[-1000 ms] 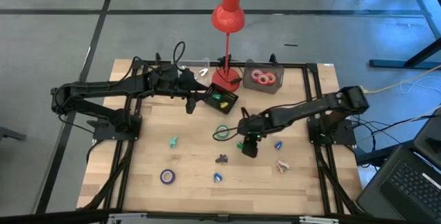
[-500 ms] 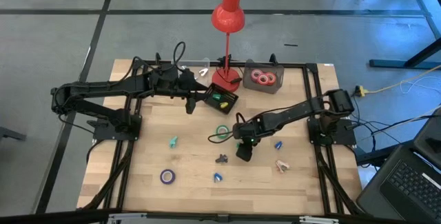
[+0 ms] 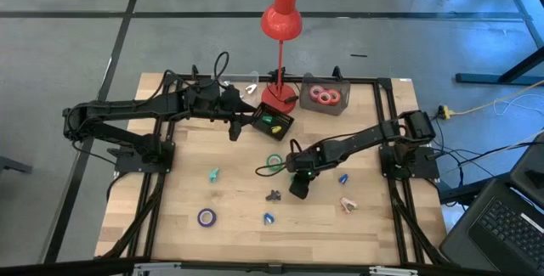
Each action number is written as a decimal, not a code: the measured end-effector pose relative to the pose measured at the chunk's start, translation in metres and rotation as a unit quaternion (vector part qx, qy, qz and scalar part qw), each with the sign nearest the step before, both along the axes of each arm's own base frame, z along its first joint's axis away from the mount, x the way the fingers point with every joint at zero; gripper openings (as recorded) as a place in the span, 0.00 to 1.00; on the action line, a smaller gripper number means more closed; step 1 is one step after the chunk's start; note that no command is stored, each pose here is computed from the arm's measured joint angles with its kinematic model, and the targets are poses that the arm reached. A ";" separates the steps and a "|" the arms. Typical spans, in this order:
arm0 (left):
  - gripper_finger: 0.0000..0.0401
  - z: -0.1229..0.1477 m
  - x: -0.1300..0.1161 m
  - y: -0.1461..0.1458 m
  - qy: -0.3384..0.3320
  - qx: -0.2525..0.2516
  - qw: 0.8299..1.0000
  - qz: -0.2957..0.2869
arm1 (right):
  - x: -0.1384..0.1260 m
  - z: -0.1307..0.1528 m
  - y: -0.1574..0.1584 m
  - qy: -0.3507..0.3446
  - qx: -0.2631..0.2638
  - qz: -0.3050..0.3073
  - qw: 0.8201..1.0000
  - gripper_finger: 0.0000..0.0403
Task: Pick and place Stapler, Stapler remover, tape
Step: Put the green stapler into the black bin, then put the light blue staple remover into the transparent bin
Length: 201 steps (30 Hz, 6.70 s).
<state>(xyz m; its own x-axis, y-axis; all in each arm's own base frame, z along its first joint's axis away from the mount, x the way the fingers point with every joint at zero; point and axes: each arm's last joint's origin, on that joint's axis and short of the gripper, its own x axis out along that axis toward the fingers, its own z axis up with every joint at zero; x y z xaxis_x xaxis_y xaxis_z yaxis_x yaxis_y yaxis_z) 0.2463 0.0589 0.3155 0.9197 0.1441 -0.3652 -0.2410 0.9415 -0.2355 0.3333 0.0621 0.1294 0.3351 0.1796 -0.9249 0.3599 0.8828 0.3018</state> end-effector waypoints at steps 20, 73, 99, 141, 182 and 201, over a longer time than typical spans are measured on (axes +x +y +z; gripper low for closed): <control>0.39 -0.001 0.000 0.000 0.007 -0.001 1.000 0.001 | 0.006 0.156 -0.133 -0.139 -0.054 -0.029 0.988 0.11; 0.39 -0.008 -0.011 -0.005 0.059 -0.059 0.996 -0.017 | 0.050 0.179 -0.175 -0.041 0.005 0.074 0.996 0.64; 0.26 -0.073 -0.067 -0.059 0.369 -0.440 0.810 0.119 | -0.097 0.180 -0.086 0.048 -0.058 -0.113 0.991 0.57; 0.27 -0.166 -0.077 -0.053 0.349 -0.464 0.801 0.142 | -0.078 0.182 -0.082 -0.044 -0.053 -0.094 0.993 0.57; 0.08 -0.094 -0.023 0.184 0.275 -0.208 0.915 0.208 | -0.079 0.182 -0.082 -0.039 -0.053 -0.094 0.993 0.57; 0.36 -0.118 0.009 0.225 0.434 -0.142 0.869 0.189 | -0.080 0.182 -0.082 -0.036 -0.048 -0.105 0.993 0.57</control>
